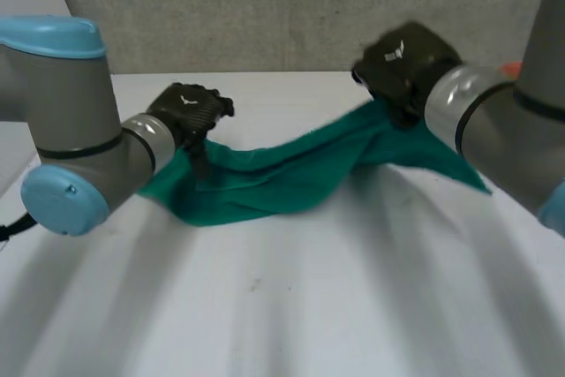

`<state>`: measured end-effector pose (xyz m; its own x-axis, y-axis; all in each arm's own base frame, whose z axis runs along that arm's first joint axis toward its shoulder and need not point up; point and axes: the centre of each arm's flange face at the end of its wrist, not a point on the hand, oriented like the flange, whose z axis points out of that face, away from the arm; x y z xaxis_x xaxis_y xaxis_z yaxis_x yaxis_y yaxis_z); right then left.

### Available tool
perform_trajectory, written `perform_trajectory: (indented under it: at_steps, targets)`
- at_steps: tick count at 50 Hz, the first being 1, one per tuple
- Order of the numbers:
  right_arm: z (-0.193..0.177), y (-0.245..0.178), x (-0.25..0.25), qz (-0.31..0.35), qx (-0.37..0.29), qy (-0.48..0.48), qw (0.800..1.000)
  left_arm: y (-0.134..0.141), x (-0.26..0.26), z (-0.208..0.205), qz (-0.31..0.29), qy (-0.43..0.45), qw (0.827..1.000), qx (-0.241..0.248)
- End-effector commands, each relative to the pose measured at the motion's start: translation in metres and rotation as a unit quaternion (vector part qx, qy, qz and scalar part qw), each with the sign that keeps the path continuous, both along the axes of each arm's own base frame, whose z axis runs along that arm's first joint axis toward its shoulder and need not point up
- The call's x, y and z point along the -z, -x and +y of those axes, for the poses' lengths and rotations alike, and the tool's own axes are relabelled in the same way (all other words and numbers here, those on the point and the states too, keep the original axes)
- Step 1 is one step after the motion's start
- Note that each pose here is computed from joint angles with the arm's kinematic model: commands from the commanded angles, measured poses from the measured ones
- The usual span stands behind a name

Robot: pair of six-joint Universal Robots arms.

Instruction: Fold the laundry.

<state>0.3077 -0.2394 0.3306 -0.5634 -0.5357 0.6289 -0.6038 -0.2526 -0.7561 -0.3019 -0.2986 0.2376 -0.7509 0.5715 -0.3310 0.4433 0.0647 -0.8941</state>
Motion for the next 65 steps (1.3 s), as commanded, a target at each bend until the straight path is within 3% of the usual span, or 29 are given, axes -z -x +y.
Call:
perform_trajectory:
  at_steps: [1,8,13,15,20,22,26,29,35,44,49,57,65]
  targets:
    - [0.038,-0.010,-0.032,-0.034,-0.045,0.009,0.998,0.022,-0.001,0.018,0.087,-0.012,0.996,-0.013]
    - [0.070,-0.010,-0.041,-0.071,-0.078,-0.016,0.994,0.049,0.015,0.021,0.103,-0.021,0.994,0.009]
    - [0.070,-0.009,-0.040,-0.098,-0.073,-0.031,0.992,0.064,0.036,0.037,0.095,-0.067,0.993,0.025]
    - [0.064,-0.007,-0.035,-0.098,-0.065,-0.038,0.992,0.062,0.038,0.032,0.096,-0.068,0.993,0.012]
    - [0.016,0.004,0.015,-0.048,-0.016,-0.069,0.996,0.025,0.008,-0.007,0.088,-0.004,0.993,-0.075]
    - [0.001,0.006,0.032,-0.026,-0.006,-0.073,0.997,0.017,-0.006,-0.013,0.085,0.016,0.994,-0.074]
    - [-0.027,0.010,0.061,0.010,0.016,-0.073,0.997,0.010,-0.029,-0.020,0.075,0.049,0.996,-0.026]
    - [-0.041,0.012,0.077,0.018,0.039,-0.071,0.997,0.013,-0.036,-0.007,0.052,0.038,0.998,0.027]
    - [-0.063,0.006,0.110,0.027,0.060,-0.058,0.996,0.008,-0.018,0.028,-0.048,-0.070,0.995,0.058]
    - [-0.069,-0.005,0.159,0.087,0.056,-0.067,0.992,0.011,0.041,0.010,-0.139,-0.140,0.980,0.007]
    - [-0.066,-0.008,0.176,0.107,0.062,-0.072,0.990,0.025,0.055,-0.006,-0.133,-0.120,0.984,-0.012]
    - [-0.059,-0.012,0.184,0.112,0.067,-0.073,0.989,0.045,0.049,-0.028,-0.070,-0.023,0.997,-0.011]
    - [-0.061,-0.007,0.179,0.111,0.082,-0.059,0.989,0.014,0.016,-0.028,-0.048,0.038,0.996,-0.062]
